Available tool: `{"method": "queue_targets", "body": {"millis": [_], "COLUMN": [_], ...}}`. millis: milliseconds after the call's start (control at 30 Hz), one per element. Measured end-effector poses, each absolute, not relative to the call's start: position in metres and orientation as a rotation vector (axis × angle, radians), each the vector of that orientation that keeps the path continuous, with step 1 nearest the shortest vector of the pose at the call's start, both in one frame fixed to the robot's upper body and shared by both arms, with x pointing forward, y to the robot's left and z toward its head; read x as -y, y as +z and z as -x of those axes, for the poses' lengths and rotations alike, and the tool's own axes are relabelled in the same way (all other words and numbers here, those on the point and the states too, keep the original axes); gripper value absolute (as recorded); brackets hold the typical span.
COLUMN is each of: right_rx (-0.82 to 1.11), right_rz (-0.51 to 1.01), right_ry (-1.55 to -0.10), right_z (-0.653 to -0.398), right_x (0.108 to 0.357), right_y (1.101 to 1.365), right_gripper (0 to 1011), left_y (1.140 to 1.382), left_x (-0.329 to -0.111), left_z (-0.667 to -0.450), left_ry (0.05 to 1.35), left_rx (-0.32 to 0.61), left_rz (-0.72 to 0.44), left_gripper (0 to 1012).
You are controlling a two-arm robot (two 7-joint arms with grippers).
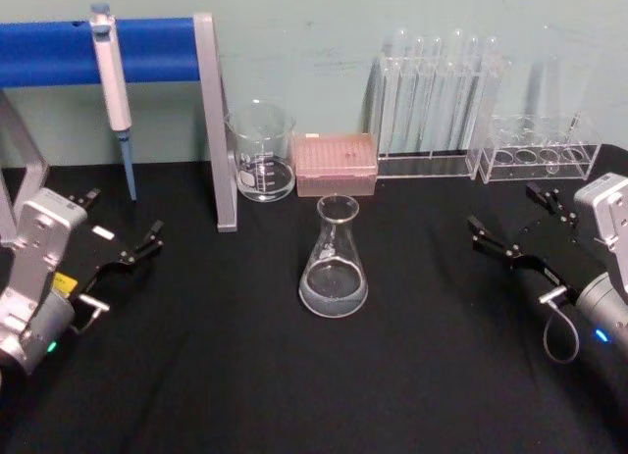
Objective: Grasp the erlenmeyer flask with one hand, shake it three times, then place it back.
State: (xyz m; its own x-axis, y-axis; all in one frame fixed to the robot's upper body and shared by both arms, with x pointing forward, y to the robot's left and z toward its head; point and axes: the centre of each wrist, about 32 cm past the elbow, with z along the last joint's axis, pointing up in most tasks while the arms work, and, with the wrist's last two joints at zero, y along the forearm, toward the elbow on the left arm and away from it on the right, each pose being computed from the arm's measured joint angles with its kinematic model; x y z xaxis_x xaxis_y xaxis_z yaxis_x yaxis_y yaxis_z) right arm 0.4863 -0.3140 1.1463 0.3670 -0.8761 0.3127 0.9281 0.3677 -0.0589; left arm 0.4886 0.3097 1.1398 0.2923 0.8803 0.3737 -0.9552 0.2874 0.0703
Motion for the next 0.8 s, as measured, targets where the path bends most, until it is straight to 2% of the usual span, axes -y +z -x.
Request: {"method": "queue_targets", "body": {"millis": [800], "right_rx": [0.115], "right_rz": [0.157], "right_ry": [-0.906], "right_z": [-0.493], "right_x": [0.312], "right_y": [1.157], "right_gripper": [1003], "left_y": [1.140], "left_x": [-0.310], "left_z": [-0.489], "left_ry": [1.248], "left_rx": [0.285], "left_rz": [-0.304], "left_gripper": [1001]}}
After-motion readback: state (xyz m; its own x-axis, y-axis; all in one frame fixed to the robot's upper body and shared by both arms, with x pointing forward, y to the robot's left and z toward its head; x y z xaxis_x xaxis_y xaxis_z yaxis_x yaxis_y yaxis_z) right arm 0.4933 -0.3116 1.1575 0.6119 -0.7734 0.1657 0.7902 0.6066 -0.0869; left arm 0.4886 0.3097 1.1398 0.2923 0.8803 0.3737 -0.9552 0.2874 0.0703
